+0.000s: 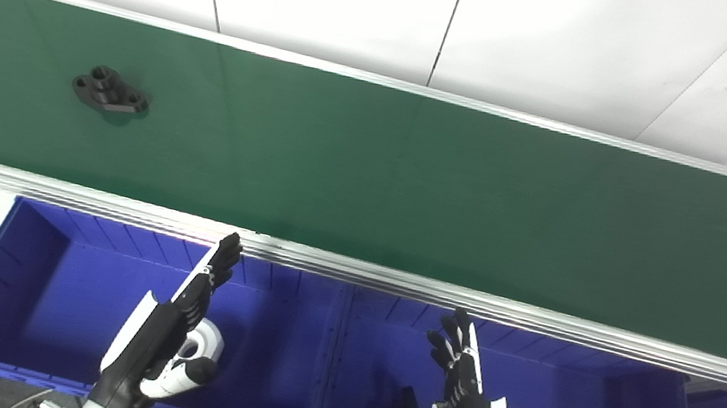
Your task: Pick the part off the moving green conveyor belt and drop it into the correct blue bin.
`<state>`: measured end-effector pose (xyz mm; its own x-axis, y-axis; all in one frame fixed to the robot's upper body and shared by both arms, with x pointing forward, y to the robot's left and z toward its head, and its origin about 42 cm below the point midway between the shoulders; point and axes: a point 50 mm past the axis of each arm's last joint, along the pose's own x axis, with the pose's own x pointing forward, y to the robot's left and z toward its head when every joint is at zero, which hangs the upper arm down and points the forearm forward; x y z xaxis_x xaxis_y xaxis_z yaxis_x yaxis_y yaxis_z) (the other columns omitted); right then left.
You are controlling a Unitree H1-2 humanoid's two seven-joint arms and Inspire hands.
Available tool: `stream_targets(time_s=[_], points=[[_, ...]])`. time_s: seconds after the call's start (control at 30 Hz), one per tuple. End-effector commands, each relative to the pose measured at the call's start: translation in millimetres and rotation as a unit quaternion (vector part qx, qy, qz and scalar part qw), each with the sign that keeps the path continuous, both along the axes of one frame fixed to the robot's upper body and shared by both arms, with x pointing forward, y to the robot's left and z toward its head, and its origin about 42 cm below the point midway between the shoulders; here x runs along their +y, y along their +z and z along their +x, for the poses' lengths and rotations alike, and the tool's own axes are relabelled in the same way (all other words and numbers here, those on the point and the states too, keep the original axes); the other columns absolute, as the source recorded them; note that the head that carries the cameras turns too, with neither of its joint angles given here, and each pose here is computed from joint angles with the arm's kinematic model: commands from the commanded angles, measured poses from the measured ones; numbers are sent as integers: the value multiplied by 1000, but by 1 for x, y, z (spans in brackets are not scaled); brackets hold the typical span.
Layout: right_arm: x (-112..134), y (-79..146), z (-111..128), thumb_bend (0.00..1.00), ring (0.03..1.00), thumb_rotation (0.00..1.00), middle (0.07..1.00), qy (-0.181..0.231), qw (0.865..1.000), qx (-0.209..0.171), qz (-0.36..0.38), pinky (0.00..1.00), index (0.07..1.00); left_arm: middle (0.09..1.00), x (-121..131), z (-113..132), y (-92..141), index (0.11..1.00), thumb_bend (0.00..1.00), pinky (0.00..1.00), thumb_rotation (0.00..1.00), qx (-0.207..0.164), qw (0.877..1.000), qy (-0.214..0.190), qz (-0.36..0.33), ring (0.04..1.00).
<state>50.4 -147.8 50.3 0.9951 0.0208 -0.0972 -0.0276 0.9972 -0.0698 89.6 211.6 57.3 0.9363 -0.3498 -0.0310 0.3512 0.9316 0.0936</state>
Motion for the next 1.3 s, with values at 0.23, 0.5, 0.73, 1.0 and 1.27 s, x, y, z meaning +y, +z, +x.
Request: stream_targets(time_s=[0.23,0.5,0.73,1.0,1.27], points=[[-12,-8,0,921,897,1000,949,-5,1000,-15,2,899,994,1000,-13,1,-12,1000,912,997,797,-11,1000,-5,-2,1000],[-30,-23,1,891,920,1000,969,-7,1000,6,2,955,1000,1000,-27,6,-27,1000,910,984,756,8,1000,-17,-9,1000],[-38,-28,5,872,921,1000,966,-4,1000,12,8,993,1000,1000,-33,10,-32,1000,884,934,751,10,1000,-20,-2,1000],[-46,-28,5,852,946,988,978,6,1000,16,20,1000,1000,1000,-41,12,-33,1000,879,895,733,6,1000,-19,-1,997],[-47,-28,5,851,927,968,967,3,1000,14,12,1000,1000,1000,-42,13,-32,1000,889,894,748,3,1000,-23,-1,1000]])
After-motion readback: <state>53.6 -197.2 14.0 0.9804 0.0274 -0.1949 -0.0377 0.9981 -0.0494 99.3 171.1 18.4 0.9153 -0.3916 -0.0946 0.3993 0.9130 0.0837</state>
